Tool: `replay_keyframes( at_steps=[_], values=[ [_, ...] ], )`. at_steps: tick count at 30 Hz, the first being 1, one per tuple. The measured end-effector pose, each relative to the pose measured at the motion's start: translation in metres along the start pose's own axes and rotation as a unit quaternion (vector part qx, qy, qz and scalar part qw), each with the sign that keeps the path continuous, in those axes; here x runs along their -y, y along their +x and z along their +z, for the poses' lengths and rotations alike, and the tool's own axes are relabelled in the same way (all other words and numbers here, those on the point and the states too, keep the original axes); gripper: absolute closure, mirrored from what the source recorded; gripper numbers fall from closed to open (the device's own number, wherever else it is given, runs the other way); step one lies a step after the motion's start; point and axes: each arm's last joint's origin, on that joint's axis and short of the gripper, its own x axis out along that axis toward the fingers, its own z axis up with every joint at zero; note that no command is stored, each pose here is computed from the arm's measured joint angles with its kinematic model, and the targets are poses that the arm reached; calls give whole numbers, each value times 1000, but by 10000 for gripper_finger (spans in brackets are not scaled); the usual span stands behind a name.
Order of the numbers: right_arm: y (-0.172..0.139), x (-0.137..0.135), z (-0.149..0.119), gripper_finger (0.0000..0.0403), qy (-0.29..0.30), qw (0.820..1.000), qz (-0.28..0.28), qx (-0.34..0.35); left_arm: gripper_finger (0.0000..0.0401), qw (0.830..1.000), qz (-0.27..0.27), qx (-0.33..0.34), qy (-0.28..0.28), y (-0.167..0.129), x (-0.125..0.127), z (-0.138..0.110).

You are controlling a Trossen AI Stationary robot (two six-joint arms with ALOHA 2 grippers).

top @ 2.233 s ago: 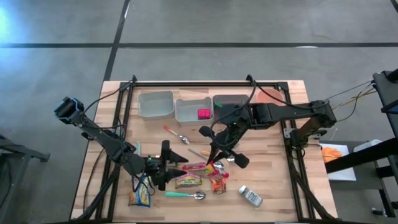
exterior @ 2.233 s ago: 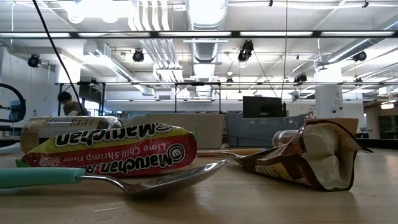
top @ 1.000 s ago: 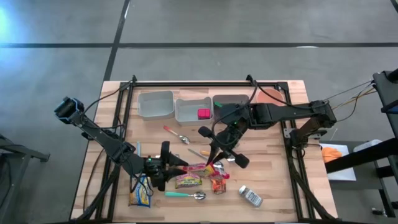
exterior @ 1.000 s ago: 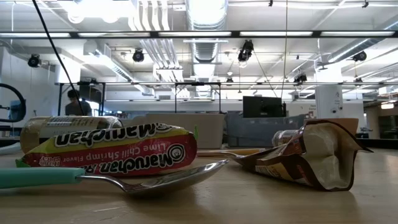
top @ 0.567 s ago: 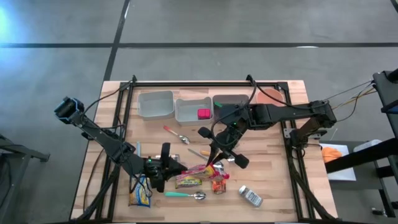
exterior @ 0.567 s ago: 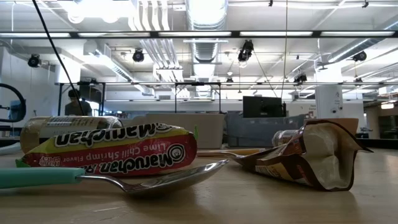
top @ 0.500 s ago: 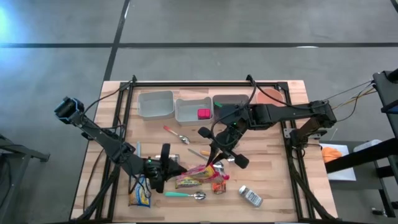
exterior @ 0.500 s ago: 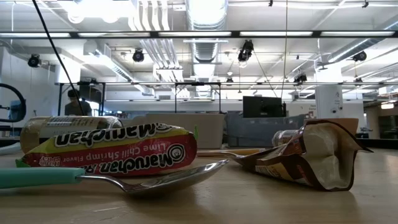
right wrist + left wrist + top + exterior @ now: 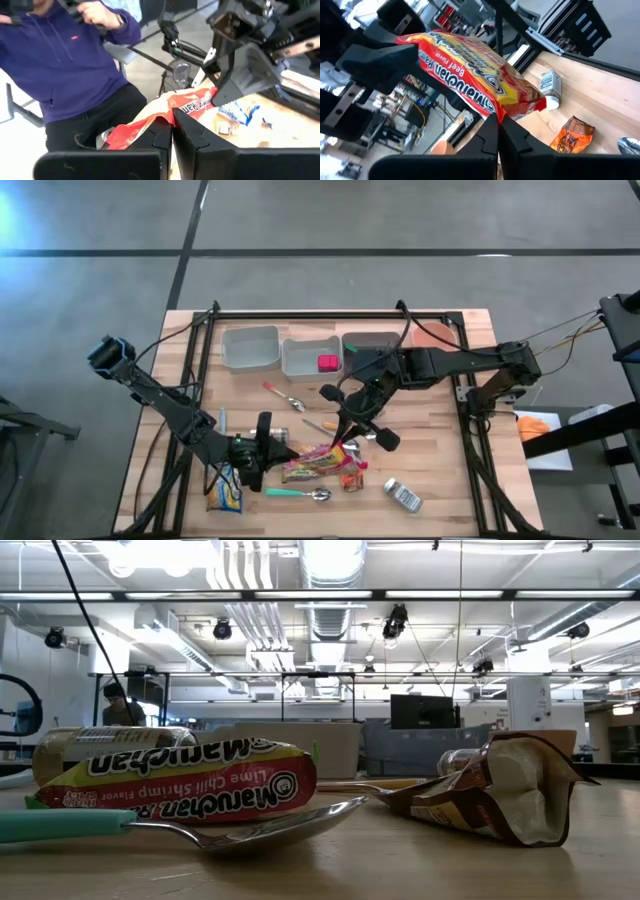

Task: Pick & Place Food Item
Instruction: Put the red noodle pack into the left gray bin

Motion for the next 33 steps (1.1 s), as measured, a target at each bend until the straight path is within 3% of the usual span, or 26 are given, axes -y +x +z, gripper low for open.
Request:
replay_keyframes(
  at_steps=[6,13,25,29,33],
  values=[
    [0,1,-2,394,38,999,-30,-12,401,1000,6,-6,-26,-1,-1,0],
    [2,1,-7,379,86,996,-17,-15,401,999,12,-13,-41,-2,-2,-1],
    [7,4,-18,192,76,996,-20,-33,401,998,17,-22,-58,-2,-2,-2],
    [6,4,-17,160,68,996,-36,-34,401,998,15,-27,-62,-2,-1,-3],
    [1,5,-21,147,62,992,-94,-66,401,997,12,-35,-69,-2,-1,-4]
  ],
)
